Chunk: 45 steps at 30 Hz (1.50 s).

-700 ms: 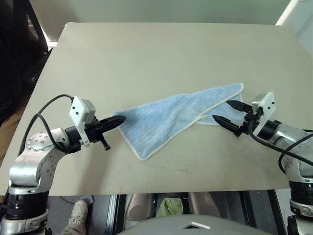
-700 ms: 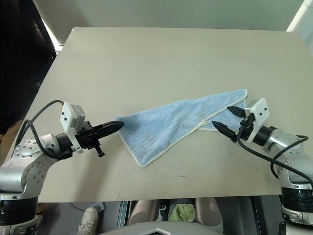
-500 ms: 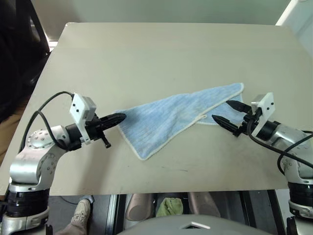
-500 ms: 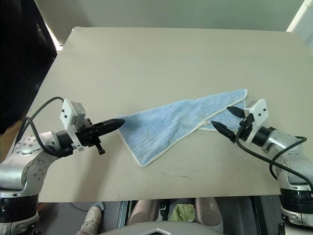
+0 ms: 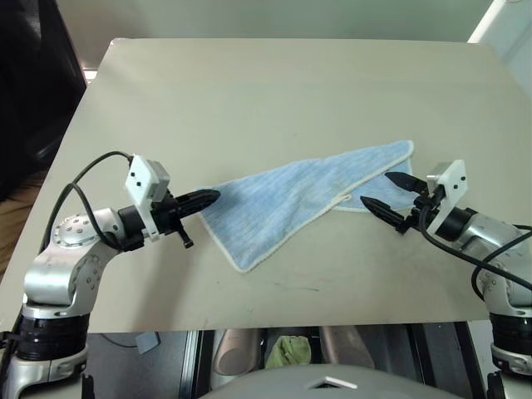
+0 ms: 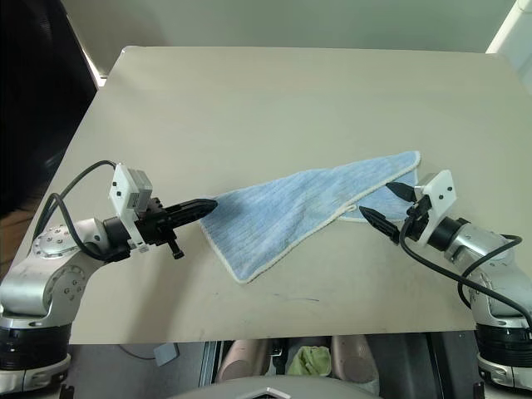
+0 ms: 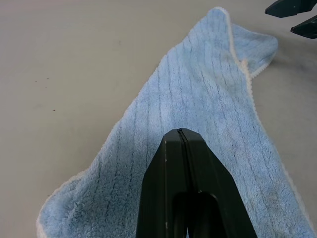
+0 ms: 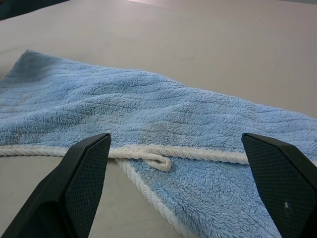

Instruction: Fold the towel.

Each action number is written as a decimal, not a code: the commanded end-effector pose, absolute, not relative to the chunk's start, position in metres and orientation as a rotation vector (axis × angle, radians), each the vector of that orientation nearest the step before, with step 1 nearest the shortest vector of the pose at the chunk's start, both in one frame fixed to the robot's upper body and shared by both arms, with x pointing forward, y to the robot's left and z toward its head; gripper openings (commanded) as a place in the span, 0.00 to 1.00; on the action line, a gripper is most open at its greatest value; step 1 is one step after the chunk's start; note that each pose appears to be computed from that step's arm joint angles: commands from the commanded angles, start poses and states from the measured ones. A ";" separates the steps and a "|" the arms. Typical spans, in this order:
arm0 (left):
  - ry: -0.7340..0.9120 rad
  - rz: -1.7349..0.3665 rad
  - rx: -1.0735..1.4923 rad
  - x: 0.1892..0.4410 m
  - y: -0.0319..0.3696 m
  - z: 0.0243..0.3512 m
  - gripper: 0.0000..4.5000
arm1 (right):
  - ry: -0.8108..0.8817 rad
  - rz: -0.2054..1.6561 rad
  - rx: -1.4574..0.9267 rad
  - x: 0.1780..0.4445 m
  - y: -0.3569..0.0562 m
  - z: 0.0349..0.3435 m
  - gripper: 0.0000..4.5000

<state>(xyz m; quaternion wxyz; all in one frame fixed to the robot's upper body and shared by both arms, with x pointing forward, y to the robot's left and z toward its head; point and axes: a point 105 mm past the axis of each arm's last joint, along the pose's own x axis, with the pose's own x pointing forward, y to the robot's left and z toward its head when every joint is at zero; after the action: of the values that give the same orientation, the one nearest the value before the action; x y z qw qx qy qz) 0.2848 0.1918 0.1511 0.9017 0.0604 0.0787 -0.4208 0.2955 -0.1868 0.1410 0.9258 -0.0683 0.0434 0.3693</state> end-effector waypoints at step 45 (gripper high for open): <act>0.407 -1.638 0.897 0.249 0.145 0.088 0.99 | 0.031 0.739 -0.153 0.295 -0.186 0.148 1.00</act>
<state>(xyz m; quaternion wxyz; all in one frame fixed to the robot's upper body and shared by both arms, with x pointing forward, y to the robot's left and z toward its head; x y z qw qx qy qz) 0.2471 0.1441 0.0913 0.5830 0.3664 0.1703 -0.7049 0.2961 -0.1870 0.1334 0.9307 -0.0608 0.0436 0.3581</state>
